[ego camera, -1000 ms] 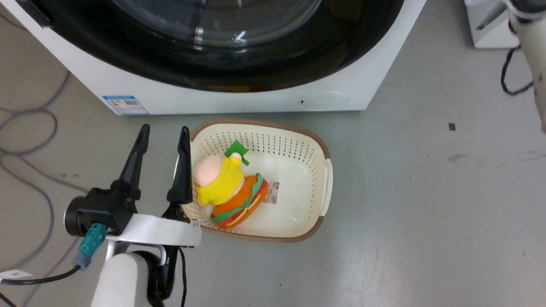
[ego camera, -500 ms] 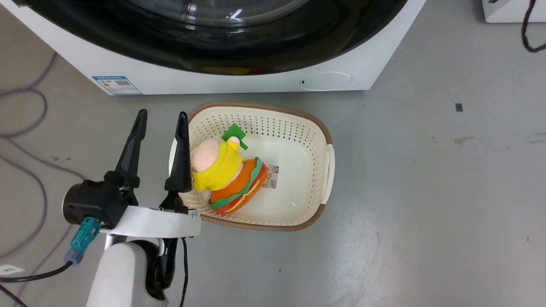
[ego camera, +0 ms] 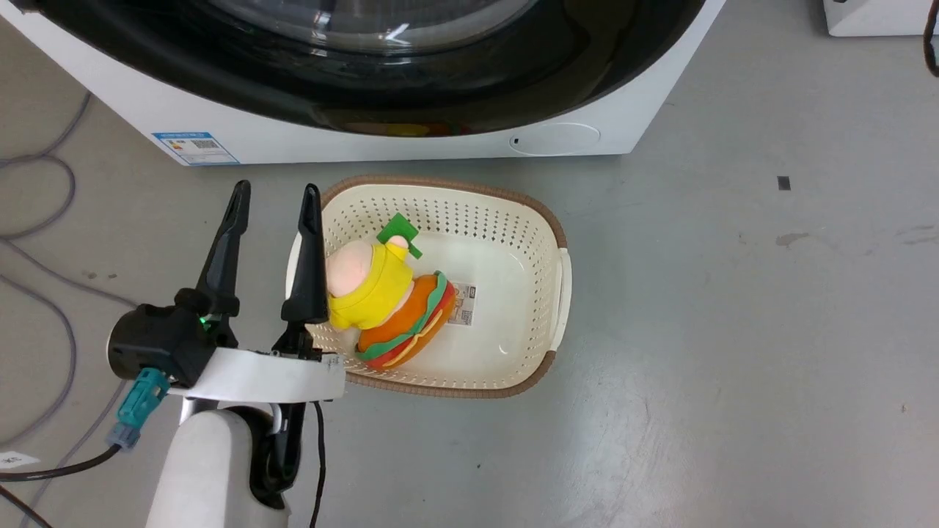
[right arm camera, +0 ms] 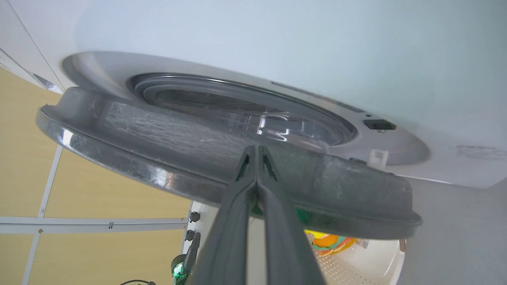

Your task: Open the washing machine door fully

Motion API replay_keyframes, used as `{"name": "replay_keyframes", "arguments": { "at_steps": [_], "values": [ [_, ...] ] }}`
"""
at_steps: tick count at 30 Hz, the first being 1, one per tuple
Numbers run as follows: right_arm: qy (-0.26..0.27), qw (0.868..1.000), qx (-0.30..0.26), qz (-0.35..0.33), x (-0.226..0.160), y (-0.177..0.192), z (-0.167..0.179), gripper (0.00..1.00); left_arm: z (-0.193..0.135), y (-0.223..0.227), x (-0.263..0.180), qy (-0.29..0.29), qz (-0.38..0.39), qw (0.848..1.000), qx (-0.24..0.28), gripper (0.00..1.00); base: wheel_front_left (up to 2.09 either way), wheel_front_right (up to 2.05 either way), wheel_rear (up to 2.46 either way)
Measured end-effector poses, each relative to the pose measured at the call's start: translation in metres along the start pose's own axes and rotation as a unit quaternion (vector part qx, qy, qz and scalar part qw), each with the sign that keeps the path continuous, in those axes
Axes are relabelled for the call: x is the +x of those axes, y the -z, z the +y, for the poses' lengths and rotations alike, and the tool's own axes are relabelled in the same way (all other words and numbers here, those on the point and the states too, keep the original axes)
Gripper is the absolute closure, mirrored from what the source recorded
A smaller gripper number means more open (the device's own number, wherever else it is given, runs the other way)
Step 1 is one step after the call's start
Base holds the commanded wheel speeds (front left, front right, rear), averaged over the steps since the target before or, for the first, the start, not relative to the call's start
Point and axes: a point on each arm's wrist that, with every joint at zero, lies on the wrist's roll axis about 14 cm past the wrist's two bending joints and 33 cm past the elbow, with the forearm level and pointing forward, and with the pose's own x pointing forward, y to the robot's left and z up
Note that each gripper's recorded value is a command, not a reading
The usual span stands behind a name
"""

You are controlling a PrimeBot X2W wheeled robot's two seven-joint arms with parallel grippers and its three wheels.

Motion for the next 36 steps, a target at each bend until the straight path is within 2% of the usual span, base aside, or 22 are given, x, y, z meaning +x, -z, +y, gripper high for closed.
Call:
{"name": "replay_keyframes", "arguments": {
  "at_steps": [21,36],
  "values": [
    [-0.04,0.999,0.006,0.008,-0.001,0.024,0.011,1.0,-0.006,-0.011,-0.001,0.007,-0.012,1.0,0.001,0.0,0.0,0.0,0.0],
    [-0.07,0.995,0.023,0.069,-0.012,0.068,0.023,1.0,-0.006,-0.025,-0.016,0.0,-0.017,1.0,0.007,0.0,0.0,0.0,0.0]
  ]
}}
